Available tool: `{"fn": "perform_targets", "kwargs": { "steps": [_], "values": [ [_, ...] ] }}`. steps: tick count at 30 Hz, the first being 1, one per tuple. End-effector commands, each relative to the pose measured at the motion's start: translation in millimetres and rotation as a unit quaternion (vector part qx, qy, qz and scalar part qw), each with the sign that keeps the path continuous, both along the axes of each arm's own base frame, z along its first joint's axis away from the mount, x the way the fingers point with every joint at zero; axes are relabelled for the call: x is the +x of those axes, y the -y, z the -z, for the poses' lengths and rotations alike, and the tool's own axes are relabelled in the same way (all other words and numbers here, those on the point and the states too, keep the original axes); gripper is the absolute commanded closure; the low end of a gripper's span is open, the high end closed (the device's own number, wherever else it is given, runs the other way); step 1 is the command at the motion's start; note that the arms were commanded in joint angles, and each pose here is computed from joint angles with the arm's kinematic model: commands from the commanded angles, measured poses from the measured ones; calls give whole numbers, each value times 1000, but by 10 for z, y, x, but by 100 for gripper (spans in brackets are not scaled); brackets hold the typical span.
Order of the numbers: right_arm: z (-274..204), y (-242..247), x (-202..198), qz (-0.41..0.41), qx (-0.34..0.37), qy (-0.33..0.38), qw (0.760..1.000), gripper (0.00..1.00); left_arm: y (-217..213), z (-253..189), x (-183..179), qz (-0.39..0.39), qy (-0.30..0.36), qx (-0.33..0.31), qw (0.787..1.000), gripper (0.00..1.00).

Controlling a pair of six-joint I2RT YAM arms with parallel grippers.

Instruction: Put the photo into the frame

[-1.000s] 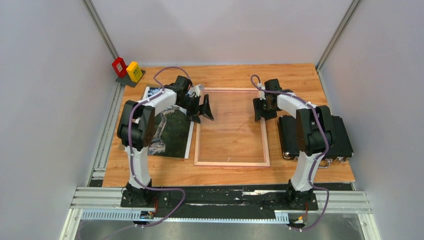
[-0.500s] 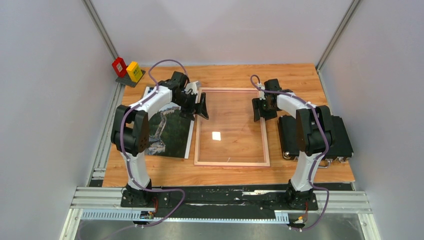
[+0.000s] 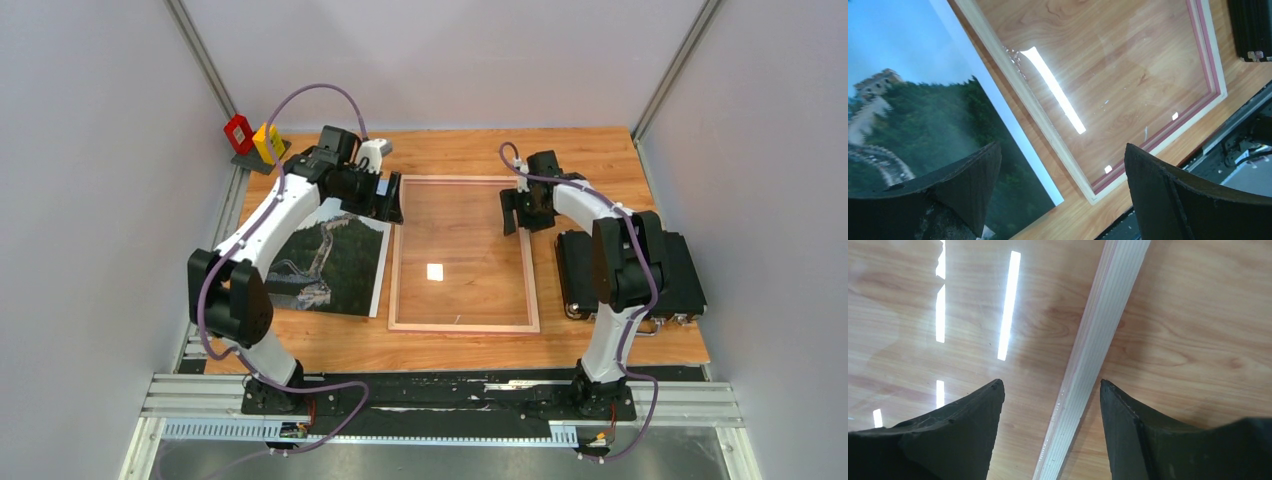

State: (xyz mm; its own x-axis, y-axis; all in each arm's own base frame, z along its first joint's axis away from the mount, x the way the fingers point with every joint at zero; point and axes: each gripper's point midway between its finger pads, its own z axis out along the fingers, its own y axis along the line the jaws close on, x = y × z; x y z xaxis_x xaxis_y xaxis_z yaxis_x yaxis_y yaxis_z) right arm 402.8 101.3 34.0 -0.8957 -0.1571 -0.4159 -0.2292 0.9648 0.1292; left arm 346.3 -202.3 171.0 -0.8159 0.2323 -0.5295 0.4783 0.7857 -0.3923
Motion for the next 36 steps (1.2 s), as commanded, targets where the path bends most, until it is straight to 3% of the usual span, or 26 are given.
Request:
{"fn": "perform_targets", "kwargs": {
  "steps": [1,14,30,36],
  "values": [
    [-497,31,407,4,-1,81,997,31,-253,-377,24,6,100,38,994,0],
    [-487,333,1041,62,-7,105,993,41,-700,-653,-53,-24,181,81,980,0],
    [-155,272,1241,89,29,74,993,57,-699,-486,-34,-32,162,80,983,0],
    [-122,288,1303,101,38,72,992,70,-762,-440,-33,-37,163,93,982,0]
  ]
}}
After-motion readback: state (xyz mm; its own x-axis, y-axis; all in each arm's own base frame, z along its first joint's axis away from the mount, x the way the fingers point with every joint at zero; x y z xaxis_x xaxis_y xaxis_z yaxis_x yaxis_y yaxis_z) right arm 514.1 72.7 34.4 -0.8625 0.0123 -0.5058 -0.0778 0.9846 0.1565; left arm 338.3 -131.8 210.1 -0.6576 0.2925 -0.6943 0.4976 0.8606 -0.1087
